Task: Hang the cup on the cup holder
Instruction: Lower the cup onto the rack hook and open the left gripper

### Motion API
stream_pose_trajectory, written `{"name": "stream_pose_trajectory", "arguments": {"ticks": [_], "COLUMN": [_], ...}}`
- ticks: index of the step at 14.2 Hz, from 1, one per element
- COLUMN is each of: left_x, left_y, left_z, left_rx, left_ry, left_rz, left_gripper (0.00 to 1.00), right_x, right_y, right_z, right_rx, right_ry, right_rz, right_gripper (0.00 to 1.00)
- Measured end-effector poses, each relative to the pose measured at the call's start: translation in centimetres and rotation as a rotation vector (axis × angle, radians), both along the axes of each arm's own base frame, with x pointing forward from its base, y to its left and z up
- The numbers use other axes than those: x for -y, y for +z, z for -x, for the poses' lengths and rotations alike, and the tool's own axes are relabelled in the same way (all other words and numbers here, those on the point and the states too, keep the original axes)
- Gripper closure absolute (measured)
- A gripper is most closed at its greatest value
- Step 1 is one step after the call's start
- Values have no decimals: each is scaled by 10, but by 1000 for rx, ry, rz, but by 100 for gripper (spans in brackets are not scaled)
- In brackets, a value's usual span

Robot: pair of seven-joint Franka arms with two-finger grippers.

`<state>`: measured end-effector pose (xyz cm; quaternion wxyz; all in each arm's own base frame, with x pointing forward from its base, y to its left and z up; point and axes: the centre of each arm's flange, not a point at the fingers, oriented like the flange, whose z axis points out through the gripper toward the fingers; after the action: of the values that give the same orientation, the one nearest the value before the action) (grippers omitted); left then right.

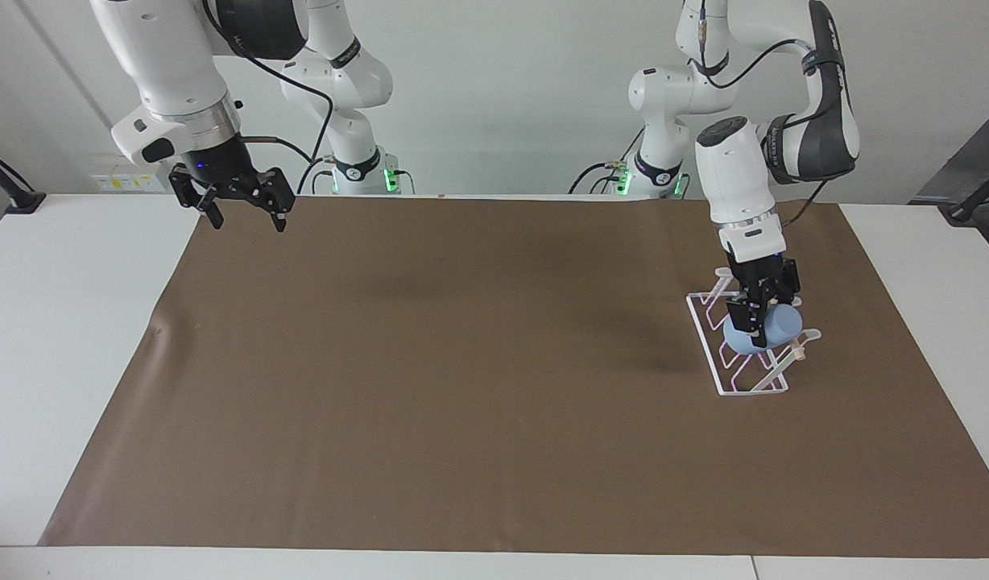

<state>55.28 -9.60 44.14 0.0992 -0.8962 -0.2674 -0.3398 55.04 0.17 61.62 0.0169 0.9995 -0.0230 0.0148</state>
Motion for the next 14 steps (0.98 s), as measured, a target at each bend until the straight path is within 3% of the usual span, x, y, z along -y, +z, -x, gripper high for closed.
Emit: {"name": "stream_pose_trajectory", "arguments": {"ticks": [1, 5, 8, 11, 14], "left_x": [0, 1, 3, 3, 1], "left_y": [1, 7, 26, 38, 51], "left_z": [0, 0, -6, -11, -16], "left_rx": [2, 16, 58, 78, 53], "left_ry": [0, -1, -6, 14, 12], "left_rz": [0, 4, 20, 77, 147], "left_gripper": [0, 0, 0, 0, 0], "right_x": [0, 0, 0, 0, 0], "right_y": [0, 0, 0, 0, 0], "right_z": [0, 0, 0, 0, 0], "right_rx": [-1, -2, -2, -2, -2], "right_ry": [0, 0, 0, 0, 0], "right_rz": [0, 0, 0, 0, 0], "right_gripper": [0, 0, 0, 0, 0]}}
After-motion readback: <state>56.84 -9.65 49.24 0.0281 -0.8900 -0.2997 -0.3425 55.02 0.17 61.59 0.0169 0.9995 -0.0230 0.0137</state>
